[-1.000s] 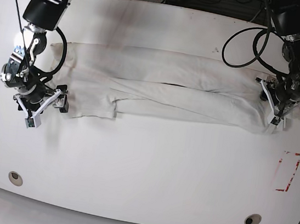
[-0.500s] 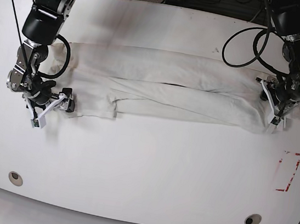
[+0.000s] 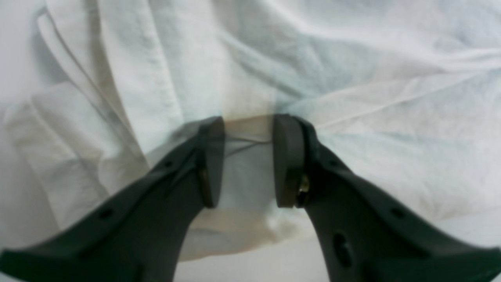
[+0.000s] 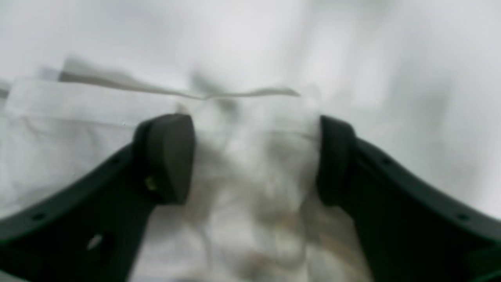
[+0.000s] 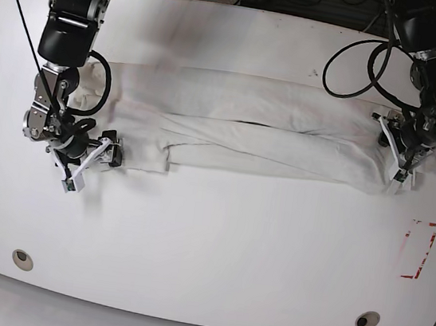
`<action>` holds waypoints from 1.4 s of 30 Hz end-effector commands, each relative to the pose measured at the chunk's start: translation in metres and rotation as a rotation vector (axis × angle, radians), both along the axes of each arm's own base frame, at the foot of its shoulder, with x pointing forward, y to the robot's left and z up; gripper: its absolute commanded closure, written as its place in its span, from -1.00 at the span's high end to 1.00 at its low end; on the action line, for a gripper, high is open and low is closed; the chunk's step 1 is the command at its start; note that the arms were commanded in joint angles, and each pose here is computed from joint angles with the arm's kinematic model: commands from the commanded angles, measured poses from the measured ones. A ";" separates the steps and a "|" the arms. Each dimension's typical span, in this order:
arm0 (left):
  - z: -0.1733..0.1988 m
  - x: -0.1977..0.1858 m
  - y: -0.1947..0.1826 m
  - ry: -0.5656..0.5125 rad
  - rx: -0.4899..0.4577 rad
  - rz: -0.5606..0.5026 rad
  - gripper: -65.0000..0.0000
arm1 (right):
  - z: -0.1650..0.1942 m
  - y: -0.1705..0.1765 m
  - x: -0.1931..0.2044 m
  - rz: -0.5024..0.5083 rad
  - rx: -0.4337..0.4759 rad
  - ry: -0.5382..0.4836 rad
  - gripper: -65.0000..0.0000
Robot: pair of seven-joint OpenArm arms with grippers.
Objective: Fold the T-shirt properly
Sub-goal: 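Pull the right gripper's end outward to straighten the folded shirt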
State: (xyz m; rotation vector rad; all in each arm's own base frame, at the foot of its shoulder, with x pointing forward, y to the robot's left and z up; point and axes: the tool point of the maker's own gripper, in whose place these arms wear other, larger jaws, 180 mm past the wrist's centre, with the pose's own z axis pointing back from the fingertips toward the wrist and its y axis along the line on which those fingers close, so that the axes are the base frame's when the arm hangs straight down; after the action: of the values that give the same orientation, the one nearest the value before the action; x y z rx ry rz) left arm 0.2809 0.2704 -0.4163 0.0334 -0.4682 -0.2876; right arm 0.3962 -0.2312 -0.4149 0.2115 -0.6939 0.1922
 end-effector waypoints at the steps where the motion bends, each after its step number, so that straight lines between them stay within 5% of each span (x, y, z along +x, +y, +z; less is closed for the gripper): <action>1: -0.008 -0.016 0.011 0.082 0.053 0.006 -0.35 | 0.021 -0.007 0.017 -0.011 -0.001 -0.066 -0.11; 7: -0.007 -0.015 0.011 0.079 0.053 0.005 -0.35 | 0.020 -0.005 0.015 -0.002 0.000 -0.065 -0.89; 14: -0.008 -0.015 0.011 0.081 0.054 0.006 -0.35 | 0.034 -0.002 0.018 0.017 -0.010 -0.106 -0.93; 21: -0.009 -0.015 0.010 0.084 0.051 0.006 -0.35 | 0.056 0.035 0.003 0.162 -0.031 -0.184 -0.93; 42: -0.007 -0.018 0.020 0.093 0.076 0.007 -0.34 | 0.063 0.051 -0.082 0.171 -0.120 -0.153 -0.92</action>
State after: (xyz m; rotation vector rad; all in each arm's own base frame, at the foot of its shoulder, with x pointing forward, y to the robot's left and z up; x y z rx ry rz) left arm 0.2803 0.2733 -0.4164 0.0353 -0.4663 -0.2916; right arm 0.3093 -0.1828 -0.3671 0.1480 -0.7623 0.4073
